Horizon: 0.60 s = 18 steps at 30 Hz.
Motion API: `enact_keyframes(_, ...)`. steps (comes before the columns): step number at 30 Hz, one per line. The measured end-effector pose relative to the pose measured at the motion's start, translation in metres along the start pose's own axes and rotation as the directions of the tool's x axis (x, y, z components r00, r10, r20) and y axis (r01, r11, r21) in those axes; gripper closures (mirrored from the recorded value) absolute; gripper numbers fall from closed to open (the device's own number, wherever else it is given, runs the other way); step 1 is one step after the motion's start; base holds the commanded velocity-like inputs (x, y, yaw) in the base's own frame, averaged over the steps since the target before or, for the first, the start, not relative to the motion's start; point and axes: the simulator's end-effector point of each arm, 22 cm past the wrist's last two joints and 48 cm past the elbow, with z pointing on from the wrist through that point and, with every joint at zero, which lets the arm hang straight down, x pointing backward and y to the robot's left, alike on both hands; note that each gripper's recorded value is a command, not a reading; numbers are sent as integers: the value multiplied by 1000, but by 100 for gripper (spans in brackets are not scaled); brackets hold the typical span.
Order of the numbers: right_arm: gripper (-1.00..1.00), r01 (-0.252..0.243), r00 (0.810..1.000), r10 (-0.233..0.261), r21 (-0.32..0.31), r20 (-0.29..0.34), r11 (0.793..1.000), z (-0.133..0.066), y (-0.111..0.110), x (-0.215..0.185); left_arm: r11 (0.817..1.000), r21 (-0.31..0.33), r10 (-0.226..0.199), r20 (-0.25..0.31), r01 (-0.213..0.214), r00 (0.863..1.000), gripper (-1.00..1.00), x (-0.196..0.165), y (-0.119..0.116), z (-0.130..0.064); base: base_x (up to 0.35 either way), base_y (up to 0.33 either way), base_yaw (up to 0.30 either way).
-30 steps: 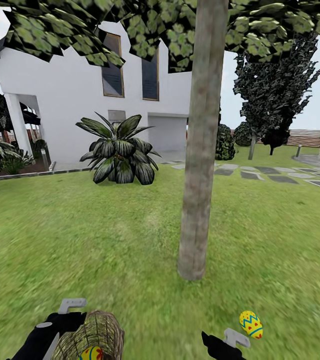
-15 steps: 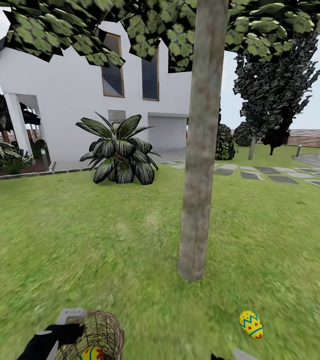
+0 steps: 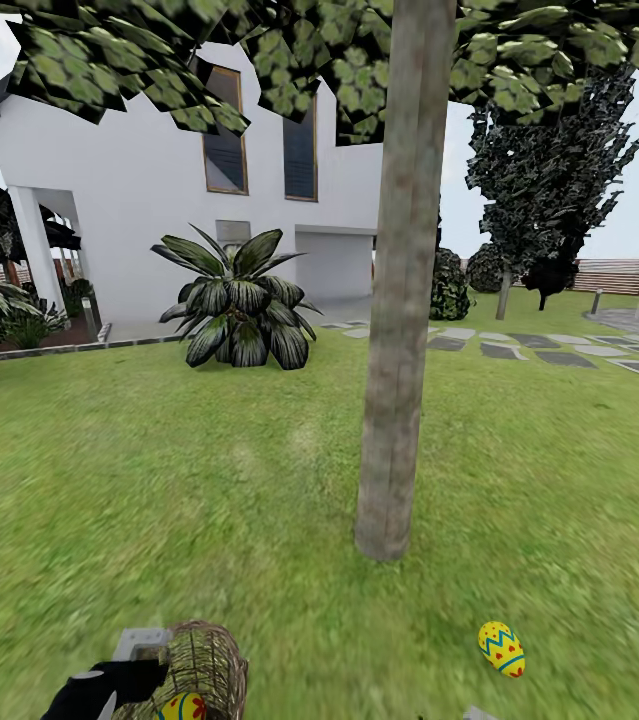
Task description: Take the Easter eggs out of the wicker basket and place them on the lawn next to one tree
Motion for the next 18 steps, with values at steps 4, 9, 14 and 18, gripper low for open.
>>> enact_keyframes(4, -100, -1, 996, 5, -45, 88, 999, -4, 21, -40, 1000, 1, -1, -49, 1, 999, -100, 24, 0, 4, 0, 0, 0)
enact_keyframes(9, -100, -1, 993, 8, -65, 120, 998, -7, 30, -56, 1000, 1, -1, -47, 1, 999, -100, 23, 0, 4, 0, 0, 0)
enact_keyframes(14, -100, 2, 988, 12, -87, 156, 996, -11, 40, -75, 1000, 1, -2, -47, 2, 999, -100, 23, 0, 4, 0, 0, 0)
enact_keyframes(18, -100, 5, 980, 16, -109, 196, 994, -16, 50, -96, 1000, 0, -3, -54, 3, 999, -100, 25, 0, 4, 0, 0, 0)
